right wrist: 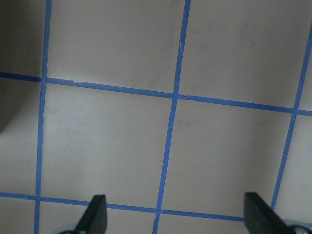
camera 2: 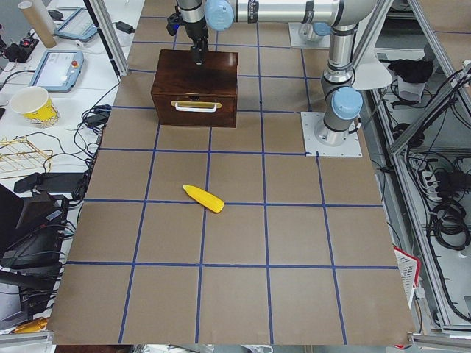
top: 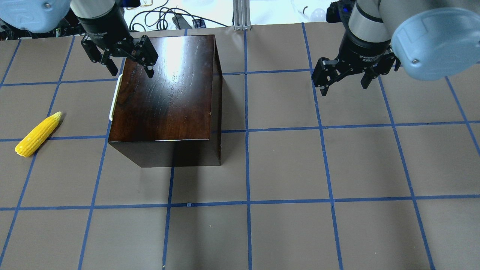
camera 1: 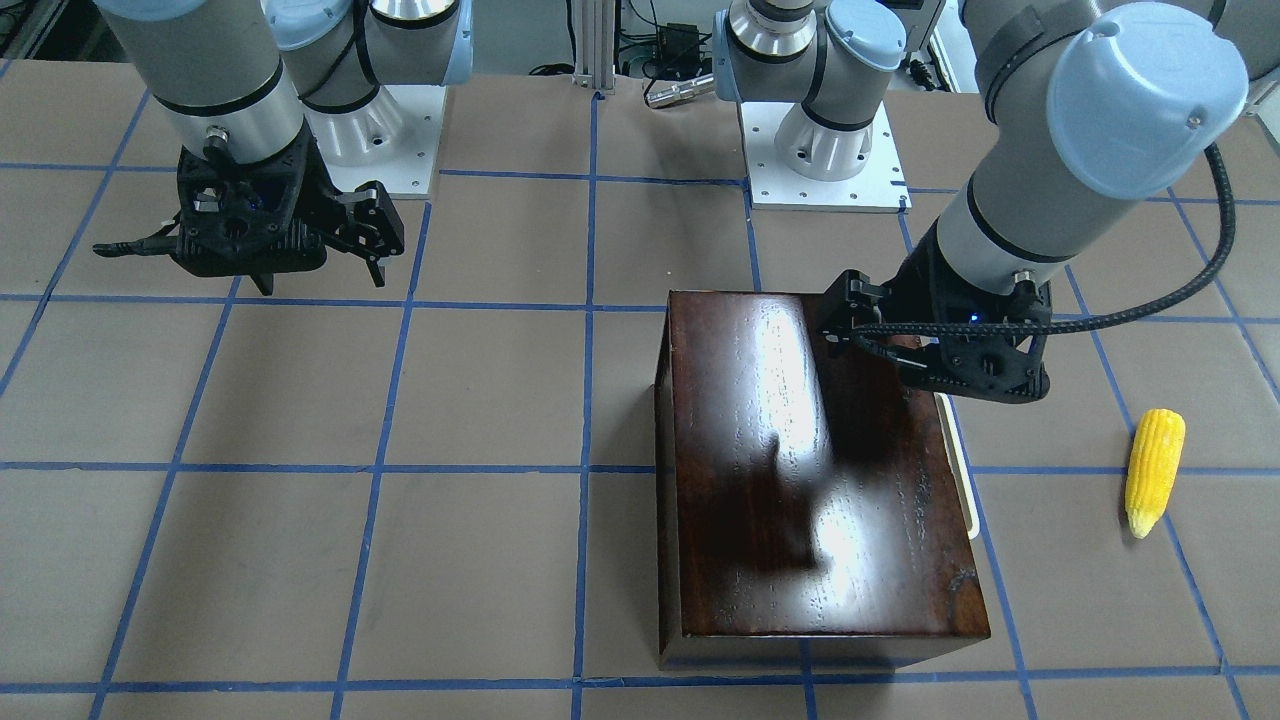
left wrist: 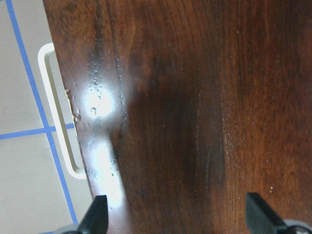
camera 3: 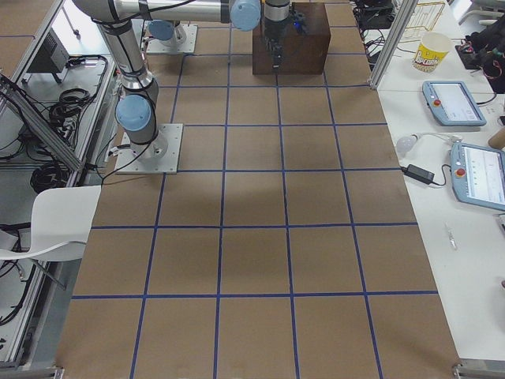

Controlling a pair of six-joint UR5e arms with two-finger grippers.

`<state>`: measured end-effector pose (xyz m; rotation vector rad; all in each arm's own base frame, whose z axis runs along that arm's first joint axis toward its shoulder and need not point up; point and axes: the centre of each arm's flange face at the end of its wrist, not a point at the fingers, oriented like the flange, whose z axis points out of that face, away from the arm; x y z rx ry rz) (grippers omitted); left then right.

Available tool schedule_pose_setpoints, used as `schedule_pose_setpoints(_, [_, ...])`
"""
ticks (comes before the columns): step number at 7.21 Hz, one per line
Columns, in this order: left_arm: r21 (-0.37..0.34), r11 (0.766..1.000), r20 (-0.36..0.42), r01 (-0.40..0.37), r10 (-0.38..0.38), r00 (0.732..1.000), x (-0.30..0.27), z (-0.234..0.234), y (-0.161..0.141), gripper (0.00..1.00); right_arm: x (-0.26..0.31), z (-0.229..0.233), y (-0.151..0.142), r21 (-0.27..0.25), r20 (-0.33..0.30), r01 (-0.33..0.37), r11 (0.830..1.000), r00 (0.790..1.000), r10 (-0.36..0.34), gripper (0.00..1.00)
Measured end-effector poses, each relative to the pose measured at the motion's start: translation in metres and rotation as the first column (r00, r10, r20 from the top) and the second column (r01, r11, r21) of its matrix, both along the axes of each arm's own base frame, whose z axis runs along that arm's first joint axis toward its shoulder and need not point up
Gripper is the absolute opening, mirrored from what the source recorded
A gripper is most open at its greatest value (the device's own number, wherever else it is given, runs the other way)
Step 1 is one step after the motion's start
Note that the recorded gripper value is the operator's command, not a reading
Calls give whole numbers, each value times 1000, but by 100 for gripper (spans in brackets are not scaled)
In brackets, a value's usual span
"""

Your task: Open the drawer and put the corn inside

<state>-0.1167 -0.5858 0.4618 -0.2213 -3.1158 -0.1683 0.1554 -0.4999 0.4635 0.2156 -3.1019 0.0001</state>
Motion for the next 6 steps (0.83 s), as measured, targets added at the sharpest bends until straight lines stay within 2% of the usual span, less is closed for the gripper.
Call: schedule_pose_setpoints(6, [-10,1000,-5,0,0,1000,0,5,5,100,0,0,0,1,0,0,1000,1000,0,100])
